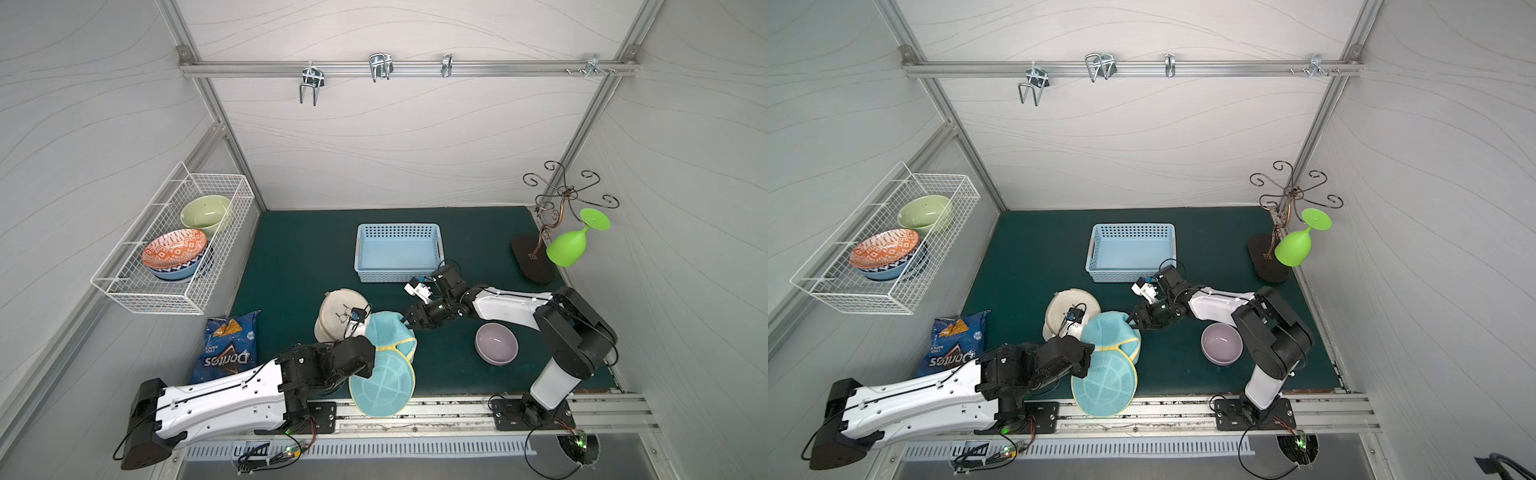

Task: Turn the laundry bag inside out
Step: Place the laundry bag at the center of the board, then zip the zipper on the laundry bag.

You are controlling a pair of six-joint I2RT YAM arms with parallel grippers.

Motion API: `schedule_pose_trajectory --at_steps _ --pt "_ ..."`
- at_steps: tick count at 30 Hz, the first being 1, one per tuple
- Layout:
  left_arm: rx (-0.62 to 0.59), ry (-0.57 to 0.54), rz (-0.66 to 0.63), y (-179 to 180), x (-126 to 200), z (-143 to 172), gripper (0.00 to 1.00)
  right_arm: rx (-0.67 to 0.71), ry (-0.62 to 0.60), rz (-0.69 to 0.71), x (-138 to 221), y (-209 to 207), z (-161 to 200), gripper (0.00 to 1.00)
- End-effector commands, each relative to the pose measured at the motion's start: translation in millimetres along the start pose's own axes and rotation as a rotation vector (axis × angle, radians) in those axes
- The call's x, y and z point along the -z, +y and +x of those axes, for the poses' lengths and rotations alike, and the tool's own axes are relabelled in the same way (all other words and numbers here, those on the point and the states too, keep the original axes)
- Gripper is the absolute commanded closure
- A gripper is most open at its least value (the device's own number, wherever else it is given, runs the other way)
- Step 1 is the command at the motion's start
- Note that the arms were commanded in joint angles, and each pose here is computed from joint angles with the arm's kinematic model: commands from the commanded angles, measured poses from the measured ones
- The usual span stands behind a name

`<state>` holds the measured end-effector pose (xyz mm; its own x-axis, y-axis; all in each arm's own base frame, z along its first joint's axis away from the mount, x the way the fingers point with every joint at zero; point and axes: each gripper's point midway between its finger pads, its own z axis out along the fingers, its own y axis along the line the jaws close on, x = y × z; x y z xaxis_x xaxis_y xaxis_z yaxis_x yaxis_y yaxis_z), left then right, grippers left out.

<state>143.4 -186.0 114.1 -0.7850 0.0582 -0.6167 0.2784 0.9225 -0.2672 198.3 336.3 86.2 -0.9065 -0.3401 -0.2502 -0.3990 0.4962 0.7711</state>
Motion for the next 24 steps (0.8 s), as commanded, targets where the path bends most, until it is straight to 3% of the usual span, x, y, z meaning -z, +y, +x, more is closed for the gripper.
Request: schedule_pose_trajectory --at_steps 1,6,7,10,13,16,24 --pt "0.066 -0.053 0.061 -15.5 2.1 -14.1 1.00 0.066 -0.131 0.129 33.8 7.0 -16.5 0.36" --pt "0.083 -0.084 0.093 -16.4 6.5 -18.2 1.00 0.252 -0.259 0.297 75.0 35.0 -0.7 0.38" --pt "0.082 -0.086 0.095 -16.3 7.1 -18.7 1.00 0.306 -0.256 0.267 75.9 48.4 8.9 0.41" --pt "0.080 -0.082 0.093 -16.2 6.5 -18.4 1.00 0.406 -0.201 0.225 67.7 72.3 28.8 0.46" --pt "0.076 -0.080 0.087 -16.1 4.4 -17.9 1.00 0.357 -0.121 0.283 50.3 67.4 33.2 0.49" --pt "0.073 -0.081 0.082 -15.6 3.8 -18.1 1.00 0.465 -0.107 0.383 28.1 74.7 41.6 0.43" --pt "0.083 -0.084 0.093 -17.0 6.9 -20.2 1.00 0.489 -0.154 0.599 9.9 58.3 24.4 0.39"
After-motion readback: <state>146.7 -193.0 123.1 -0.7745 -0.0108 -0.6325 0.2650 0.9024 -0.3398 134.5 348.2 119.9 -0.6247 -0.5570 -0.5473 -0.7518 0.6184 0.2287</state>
